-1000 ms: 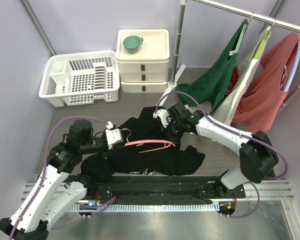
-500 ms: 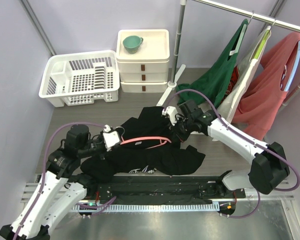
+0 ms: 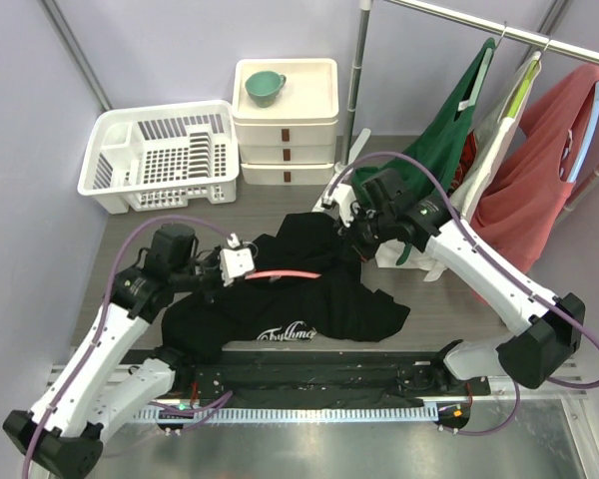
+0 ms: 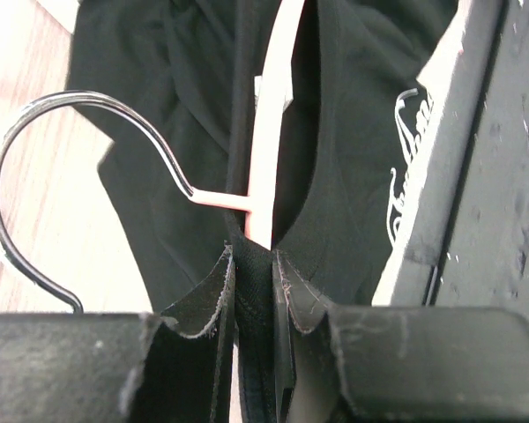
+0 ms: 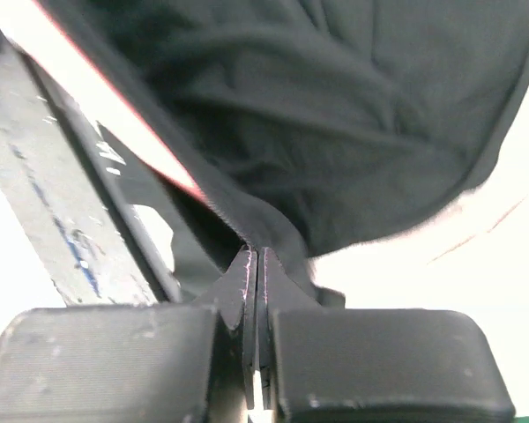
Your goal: Place the t-shirt on the hanger
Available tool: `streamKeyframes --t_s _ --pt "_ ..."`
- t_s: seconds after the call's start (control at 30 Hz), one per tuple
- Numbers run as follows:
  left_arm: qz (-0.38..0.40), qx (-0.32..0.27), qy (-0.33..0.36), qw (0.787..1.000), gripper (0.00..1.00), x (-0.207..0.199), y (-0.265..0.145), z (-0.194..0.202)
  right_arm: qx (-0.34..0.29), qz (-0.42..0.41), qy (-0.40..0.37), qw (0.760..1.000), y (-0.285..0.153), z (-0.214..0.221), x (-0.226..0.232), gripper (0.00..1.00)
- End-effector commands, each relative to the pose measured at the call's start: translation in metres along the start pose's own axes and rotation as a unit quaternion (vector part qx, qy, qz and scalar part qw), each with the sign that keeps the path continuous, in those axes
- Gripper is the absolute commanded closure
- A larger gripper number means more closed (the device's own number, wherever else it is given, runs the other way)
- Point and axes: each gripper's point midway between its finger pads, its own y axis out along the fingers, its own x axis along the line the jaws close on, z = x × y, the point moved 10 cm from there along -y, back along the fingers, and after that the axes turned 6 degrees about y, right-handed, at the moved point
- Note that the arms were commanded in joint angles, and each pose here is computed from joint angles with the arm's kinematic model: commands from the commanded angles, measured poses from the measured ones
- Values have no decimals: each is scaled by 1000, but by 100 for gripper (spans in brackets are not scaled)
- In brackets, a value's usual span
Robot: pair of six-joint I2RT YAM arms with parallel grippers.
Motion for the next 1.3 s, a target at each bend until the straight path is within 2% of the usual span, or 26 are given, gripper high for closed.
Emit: streamKeyframes --t_s 0.0,0.07,0.17,0.33,0.4,0.43,0.53,0.6,0.77,0.87,0.9,1.07,1.17,1.2,1.27 --pt "-33 -58 -9 998 100 34 2 -35 -12 -26 -54 998 -17 -27 30 99" --pt "-49 -84 -1 995 100 46 2 -49 -22 -38 -86 995 -23 -40 50 99" --pt "-66 -110 1 992 100 52 -1 -60 -32 -36 -88 995 -36 -56 62 99" --pt "-74 -179 36 980 100 39 -19 -74 -56 -10 -119 991 -66 -81 67 96" --pt "-79 -193 38 977 100 39 -25 -81 -38 -15 -138 990 -73 -81 68 69" --pt "-87 -195 39 976 100 38 -29 -83 -52 -15 -148 987 -85 -88 71 47" --pt "-102 -199 61 973 100 37 -39 -88 -66 -7 -168 984 -103 -90 75 13" --pt "-106 -200 73 971 100 38 -43 -92 -74 17 -186 980 -112 -90 73 6" --pt "-93 -212 82 969 100 40 -47 -101 -40 19 -224 974 -103 -86 66 5" --pt "-91 -219 88 968 100 41 -50 -106 -4 38 -242 969 -90 -79 56 12" --pt "-90 -220 91 967 100 41 -50 -107 11 37 -254 967 -84 -73 53 17" --pt "-77 -225 95 967 100 38 -51 -107 0 43 -269 962 -70 -73 47 26" --pt "-75 -226 89 967 100 39 -50 -108 -5 5 -262 965 -57 -80 51 44" --pt "-74 -227 86 967 100 39 -49 -108 -15 -6 -261 965 -58 -85 54 53" --pt "-73 -227 85 967 100 40 -48 -108 -17 -40 -259 965 -49 -91 63 60"
